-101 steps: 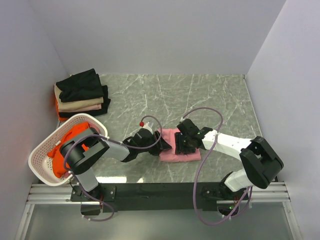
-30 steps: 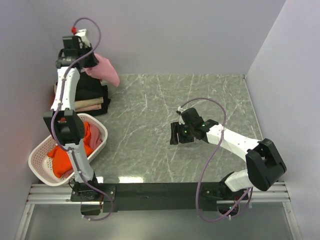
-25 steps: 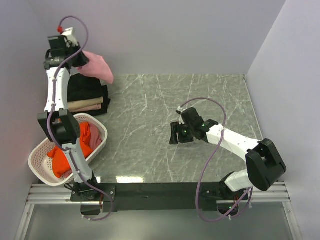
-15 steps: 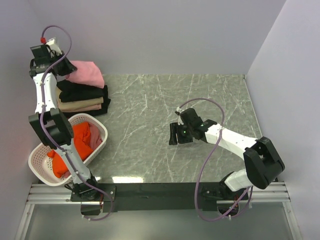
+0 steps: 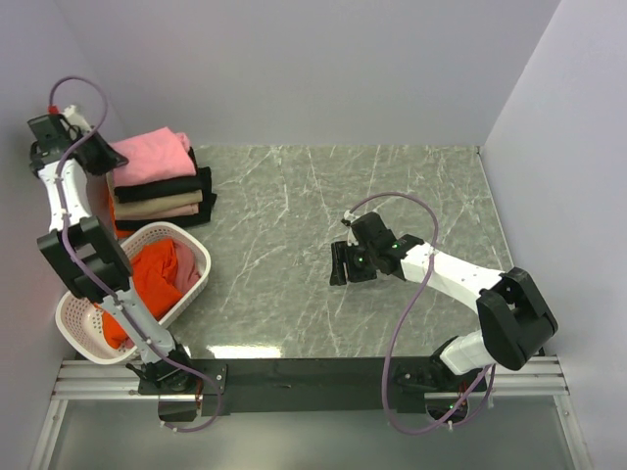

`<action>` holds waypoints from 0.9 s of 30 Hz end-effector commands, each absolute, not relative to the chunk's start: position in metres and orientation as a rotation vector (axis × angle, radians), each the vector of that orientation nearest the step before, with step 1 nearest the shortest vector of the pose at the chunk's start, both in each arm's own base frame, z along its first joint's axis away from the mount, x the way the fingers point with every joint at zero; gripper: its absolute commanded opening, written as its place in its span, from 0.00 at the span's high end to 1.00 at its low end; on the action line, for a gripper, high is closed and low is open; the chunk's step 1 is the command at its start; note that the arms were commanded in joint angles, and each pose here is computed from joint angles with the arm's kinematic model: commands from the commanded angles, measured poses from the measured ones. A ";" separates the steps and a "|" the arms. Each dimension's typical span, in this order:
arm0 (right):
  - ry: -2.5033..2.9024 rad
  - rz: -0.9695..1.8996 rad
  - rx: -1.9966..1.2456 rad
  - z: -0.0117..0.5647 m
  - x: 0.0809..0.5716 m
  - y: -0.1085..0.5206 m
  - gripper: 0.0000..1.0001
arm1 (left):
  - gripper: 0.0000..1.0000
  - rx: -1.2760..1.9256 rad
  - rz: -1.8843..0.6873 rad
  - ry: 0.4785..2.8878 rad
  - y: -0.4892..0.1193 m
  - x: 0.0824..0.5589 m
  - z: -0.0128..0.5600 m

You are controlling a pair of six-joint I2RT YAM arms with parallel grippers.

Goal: Fold and stack the t-shirts
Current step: Neatly place the folded tshirt to the corner

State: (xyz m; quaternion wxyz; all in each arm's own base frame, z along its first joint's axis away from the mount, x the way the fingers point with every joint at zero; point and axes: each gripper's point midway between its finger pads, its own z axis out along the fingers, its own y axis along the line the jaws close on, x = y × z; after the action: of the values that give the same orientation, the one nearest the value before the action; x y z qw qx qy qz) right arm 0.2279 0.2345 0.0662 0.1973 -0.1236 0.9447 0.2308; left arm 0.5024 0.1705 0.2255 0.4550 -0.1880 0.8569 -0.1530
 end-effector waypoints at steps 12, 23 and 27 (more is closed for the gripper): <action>2.622 0.667 -0.389 0.070 0.222 0.252 0.34 | 1.00 -0.503 -0.458 2.077 0.180 0.479 0.236; 2.604 0.664 -0.391 0.075 0.216 0.255 0.34 | 0.84 -0.522 -0.312 2.178 0.165 0.491 0.213; 2.593 0.646 -0.387 0.079 0.218 0.251 0.34 | 0.53 -0.595 -0.192 2.164 0.177 0.488 0.222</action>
State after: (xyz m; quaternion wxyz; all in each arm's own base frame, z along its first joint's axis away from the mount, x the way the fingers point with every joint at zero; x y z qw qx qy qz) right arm 0.2116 0.2493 0.0638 0.1896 -0.1420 0.9442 0.2287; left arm 0.4908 0.1615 0.1969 0.4109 -0.2162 0.8762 -0.1292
